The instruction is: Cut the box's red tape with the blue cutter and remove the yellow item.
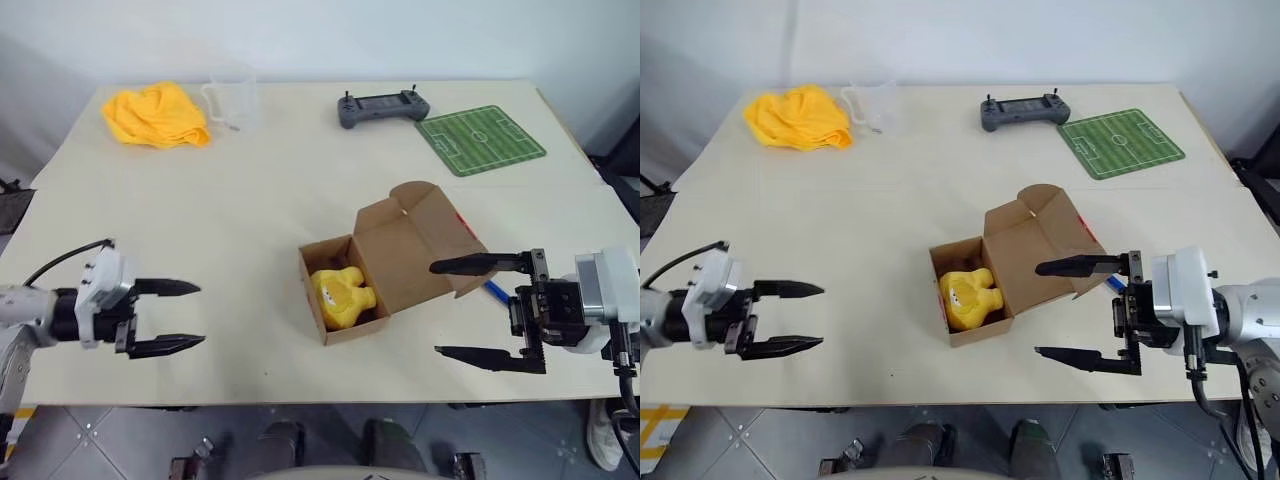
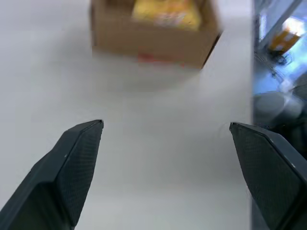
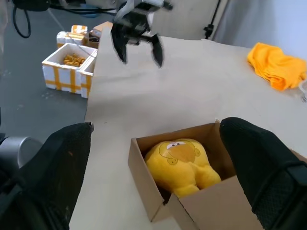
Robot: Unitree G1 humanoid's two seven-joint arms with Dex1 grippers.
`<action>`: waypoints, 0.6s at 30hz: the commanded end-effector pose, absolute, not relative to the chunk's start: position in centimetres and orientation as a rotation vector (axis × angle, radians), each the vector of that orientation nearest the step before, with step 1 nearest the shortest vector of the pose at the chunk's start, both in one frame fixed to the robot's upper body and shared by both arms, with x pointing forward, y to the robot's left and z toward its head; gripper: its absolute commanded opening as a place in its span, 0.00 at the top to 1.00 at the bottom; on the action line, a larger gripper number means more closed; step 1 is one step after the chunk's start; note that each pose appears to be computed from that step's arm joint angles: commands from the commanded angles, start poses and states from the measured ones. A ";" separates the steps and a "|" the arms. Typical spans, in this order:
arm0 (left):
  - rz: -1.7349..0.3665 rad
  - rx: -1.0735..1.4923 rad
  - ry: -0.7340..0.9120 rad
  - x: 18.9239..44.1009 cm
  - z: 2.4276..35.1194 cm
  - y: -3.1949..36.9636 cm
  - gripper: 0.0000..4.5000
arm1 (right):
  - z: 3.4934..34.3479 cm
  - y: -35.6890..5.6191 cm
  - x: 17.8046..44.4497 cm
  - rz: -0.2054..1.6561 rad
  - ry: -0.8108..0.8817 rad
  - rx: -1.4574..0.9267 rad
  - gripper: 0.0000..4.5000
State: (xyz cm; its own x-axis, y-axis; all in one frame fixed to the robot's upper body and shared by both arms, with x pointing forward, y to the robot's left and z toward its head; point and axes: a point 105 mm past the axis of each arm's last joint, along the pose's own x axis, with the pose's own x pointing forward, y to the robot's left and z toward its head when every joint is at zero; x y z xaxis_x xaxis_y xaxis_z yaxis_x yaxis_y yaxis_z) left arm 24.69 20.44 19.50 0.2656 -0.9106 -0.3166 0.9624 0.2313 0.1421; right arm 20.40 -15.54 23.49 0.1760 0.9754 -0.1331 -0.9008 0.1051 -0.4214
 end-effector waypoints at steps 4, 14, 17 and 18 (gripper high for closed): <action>-1.554 0.425 0.303 24.1 21.9 13.1 0.00 | 24.5 -15.8 20.5 1.382 -0.206 -0.522 0.00; -1.479 0.672 0.353 29.0 17.6 2.8 0.00 | 23.7 -16.4 19.1 1.268 -0.125 -0.540 0.00; -1.471 0.739 0.361 29.6 16.6 2.4 0.00 | 23.6 -16.2 18.6 1.234 -0.114 -0.527 0.00; -1.467 0.781 0.367 29.9 16.2 2.6 0.00 | 23.5 -16.1 18.4 1.222 -0.111 -0.525 0.00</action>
